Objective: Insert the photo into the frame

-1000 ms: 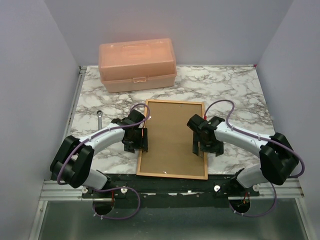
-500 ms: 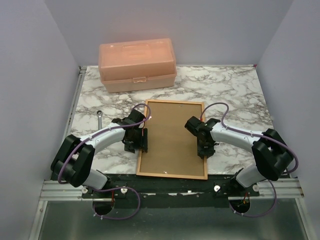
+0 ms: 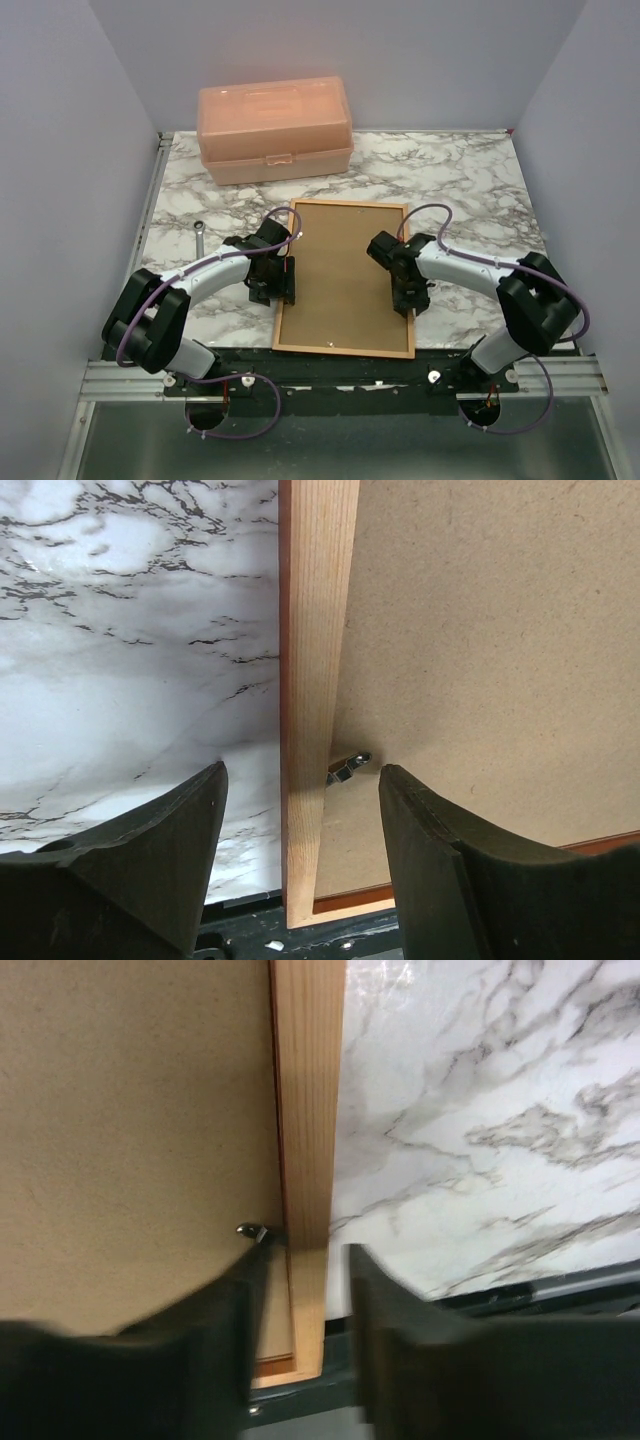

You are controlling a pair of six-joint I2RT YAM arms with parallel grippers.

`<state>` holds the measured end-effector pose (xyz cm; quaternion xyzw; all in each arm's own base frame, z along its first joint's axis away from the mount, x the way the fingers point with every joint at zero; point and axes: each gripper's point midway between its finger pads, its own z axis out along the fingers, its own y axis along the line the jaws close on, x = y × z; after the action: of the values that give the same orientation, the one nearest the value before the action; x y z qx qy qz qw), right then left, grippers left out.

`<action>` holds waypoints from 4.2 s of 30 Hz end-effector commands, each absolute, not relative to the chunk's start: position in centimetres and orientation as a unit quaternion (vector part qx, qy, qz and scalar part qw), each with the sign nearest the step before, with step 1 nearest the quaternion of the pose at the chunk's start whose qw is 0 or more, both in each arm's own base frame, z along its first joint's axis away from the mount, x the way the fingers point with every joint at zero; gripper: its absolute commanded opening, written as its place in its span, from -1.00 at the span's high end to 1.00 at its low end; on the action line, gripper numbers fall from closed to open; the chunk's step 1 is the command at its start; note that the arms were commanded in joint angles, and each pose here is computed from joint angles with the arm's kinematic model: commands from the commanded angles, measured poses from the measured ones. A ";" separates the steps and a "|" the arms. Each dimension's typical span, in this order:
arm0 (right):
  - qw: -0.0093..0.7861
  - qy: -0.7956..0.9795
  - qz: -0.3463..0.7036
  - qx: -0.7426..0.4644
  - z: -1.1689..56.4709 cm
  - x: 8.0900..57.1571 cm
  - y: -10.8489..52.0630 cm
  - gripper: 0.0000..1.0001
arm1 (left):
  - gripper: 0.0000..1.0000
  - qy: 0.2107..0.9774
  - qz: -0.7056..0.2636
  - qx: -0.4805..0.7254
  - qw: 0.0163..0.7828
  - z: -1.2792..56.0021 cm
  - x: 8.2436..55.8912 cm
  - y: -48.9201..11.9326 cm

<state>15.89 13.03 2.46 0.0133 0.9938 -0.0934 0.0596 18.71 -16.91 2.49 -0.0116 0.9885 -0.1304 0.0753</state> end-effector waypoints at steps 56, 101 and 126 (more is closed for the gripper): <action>0.133 0.969 0.075 0.193 3.0 37.0 12.6 -0.08 | -0.24 0.989 -0.123 -0.004 0.083 2.2 19.1 -16.7; 0.116 0.957 0.197 0.180 5.0 34.8 16.1 -0.48 | -0.43 0.949 -0.307 -0.054 0.048 3.4 21.3 -20.7; 0.123 0.966 0.142 0.175 4.9 33.2 13.3 -0.75 | -0.64 0.960 -0.251 -0.057 0.113 6.7 26.1 -19.6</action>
<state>33.75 13.72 4.60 0.1773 0.9650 0.1468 0.1258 22.61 -20.28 6.39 -0.0524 0.9557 -0.2752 0.0904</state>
